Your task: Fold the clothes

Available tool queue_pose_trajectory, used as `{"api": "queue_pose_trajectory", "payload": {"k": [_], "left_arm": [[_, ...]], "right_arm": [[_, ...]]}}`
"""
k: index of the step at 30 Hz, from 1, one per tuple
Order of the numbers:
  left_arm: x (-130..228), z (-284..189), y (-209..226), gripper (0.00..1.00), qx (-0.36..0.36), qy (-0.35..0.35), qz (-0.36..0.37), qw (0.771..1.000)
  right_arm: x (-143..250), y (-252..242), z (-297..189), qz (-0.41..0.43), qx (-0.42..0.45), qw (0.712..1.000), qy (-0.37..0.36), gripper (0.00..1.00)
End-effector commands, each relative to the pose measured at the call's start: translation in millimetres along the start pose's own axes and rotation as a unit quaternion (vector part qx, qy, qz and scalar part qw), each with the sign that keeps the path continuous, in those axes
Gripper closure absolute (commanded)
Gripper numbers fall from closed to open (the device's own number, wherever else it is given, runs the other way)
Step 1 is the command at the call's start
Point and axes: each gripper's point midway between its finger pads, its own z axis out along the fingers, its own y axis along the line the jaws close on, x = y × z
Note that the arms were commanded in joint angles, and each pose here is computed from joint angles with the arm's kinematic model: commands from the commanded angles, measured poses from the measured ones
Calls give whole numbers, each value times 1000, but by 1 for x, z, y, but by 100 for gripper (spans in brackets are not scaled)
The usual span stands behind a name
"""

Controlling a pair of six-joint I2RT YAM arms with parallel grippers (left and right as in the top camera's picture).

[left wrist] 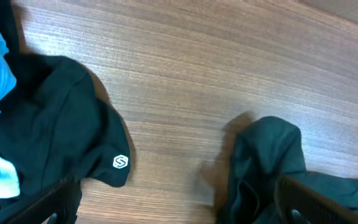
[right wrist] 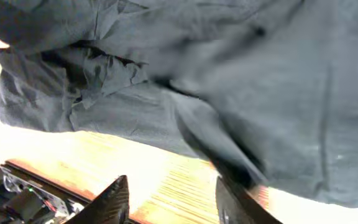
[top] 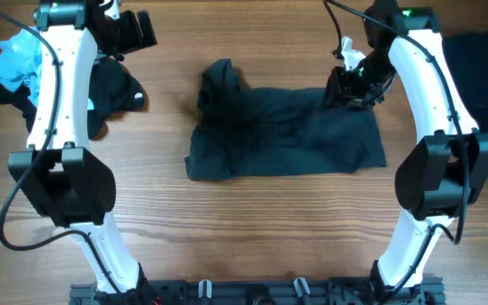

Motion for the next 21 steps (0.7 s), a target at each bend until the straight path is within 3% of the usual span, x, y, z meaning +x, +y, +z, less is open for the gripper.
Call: {"api": "queue_pose_trajectory", "payload": {"k": [1, 12, 19, 21], "left_arm": [[-10, -17, -2, 1, 1, -27, 4, 1000], [-11, -17, -2, 0, 2, -29, 4, 1000], [-11, -17, -2, 0, 2, -29, 4, 1000], [-11, -17, -2, 1, 2, -29, 3, 1000]], "right_arm": [[3, 14, 5, -23, -17, 1000, 9, 52], [-27, 9, 17, -18, 28, 999, -37, 55], [-35, 8, 50, -31, 78, 996, -17, 36], [-36, 6, 58, -24, 106, 994, -14, 35]]}}
